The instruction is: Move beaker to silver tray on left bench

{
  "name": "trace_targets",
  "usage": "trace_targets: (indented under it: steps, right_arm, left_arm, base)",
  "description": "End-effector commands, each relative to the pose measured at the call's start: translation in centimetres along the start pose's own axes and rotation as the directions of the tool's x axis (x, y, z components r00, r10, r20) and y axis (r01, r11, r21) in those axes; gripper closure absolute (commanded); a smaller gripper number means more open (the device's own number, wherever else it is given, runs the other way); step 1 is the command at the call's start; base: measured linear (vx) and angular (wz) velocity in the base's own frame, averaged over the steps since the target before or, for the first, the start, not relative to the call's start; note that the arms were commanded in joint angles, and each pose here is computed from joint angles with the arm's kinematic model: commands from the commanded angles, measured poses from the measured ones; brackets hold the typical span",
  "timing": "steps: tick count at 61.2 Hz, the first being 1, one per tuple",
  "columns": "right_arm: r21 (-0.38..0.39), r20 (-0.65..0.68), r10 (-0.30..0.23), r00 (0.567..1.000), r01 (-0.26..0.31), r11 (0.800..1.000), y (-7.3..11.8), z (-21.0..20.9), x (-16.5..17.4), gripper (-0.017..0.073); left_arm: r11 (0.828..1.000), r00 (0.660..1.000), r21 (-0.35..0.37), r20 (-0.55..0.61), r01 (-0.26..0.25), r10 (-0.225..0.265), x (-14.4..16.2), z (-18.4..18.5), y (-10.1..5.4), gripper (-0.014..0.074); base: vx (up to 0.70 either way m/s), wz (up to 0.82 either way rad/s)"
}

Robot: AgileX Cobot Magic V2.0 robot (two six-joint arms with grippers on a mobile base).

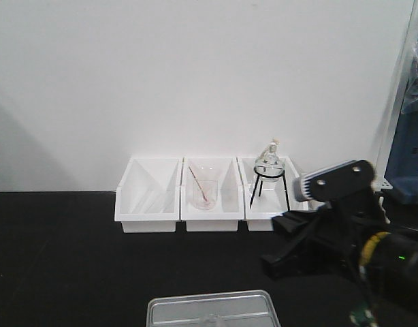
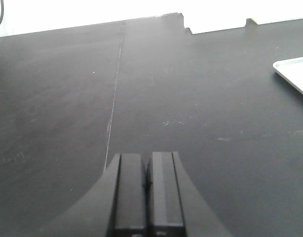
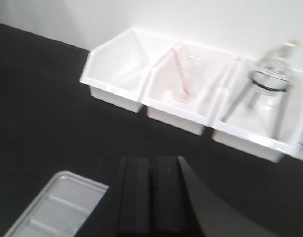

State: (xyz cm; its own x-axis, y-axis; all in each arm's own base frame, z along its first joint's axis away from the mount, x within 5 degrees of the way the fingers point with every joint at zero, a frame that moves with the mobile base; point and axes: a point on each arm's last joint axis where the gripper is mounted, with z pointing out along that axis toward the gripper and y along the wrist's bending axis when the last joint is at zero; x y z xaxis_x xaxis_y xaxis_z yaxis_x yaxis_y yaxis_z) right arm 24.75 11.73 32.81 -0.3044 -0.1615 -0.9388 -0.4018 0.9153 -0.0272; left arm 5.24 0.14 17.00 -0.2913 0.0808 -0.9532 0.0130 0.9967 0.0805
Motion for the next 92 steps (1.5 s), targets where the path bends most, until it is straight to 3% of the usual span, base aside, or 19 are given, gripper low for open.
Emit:
trace_targets:
  steps: [1, 20, 45, 49, 57, 65, 69, 75, 92]
  right_arm:
    - [0.014, 0.086, 0.010, 0.996, -0.011, 1.000, -0.4, -4.3, -0.7, 0.0573]
    - [0.022, 0.242, 0.019, 0.970, -0.025, 0.999, -0.9, -13.4, 3.5, 0.0573]
    - [0.019, 0.403, 0.023, 0.915, -0.034, 0.999, -1.1, -18.0, 4.5, 0.0573]
    - [0.005, 0.399, 0.054, 0.915, -0.061, 0.998, -1.1, -18.0, 4.6, 0.0573]
    - [-0.056, 0.391, 0.178, 0.903, -0.169, 0.984, -1.0, -18.7, 5.2, 0.0573]
    - [-0.053, 0.355, 0.154, 0.922, -0.145, 0.988, -0.8, -18.5, 8.8, 0.0573]
    - [-0.026, 0.327, 0.106, 0.939, -0.103, 0.994, -0.8, -17.9, 11.3, 0.0573]
    - [0.031, 0.307, 0.094, 0.947, -0.109, 0.994, -1.0, -16.9, 15.2, 0.0571]
    - [0.175, 0.402, 0.145, 0.904, -0.231, 0.957, -1.8, -16.1, 19.8, 0.0571]
  left_arm:
    - [1.000, 0.998, 0.006, 0.063, 0.002, -0.003, -0.1, 0.2, -0.1, 0.0592]
    - [1.000, 0.998, 0.006, 0.063, 0.002, -0.003, -0.1, 0.2, -0.1, 0.0592]
    - [1.000, 0.998, 0.006, 0.063, 0.002, -0.003, -0.1, 0.2, -0.1, 0.0592]
    - [1.000, 0.998, 0.006, 0.063, 0.002, -0.003, -0.1, 0.2, -0.1, 0.0592]
    - [1.000, 0.998, 0.006, 0.063, 0.002, -0.003, -0.1, 0.2, -0.1, 0.0592]
    - [1.000, 0.998, 0.006, 0.063, 0.002, -0.003, -0.1, 0.2, -0.1, 0.0592]
    - [1.000, 0.998, 0.006, 0.063, 0.002, -0.003, -0.1, 0.2, -0.1, 0.0592]
    - [1.000, 0.998, 0.006, 0.063, 0.002, -0.003, -0.1, 0.2, -0.1, 0.0592]
    - [1.000, 0.998, 0.006, 0.062, 0.002, -0.003, -0.1, 0.2, -0.1, 0.0592]
  base:
    - [0.00, 0.00]
    - [0.00, 0.00]
    - [0.00, 0.00]
    - [0.00, 0.00]
    - [0.00, 0.00]
    - [0.00, 0.00]
    - [0.00, 0.00]
    - [0.00, 0.00]
    - [0.00, 0.00]
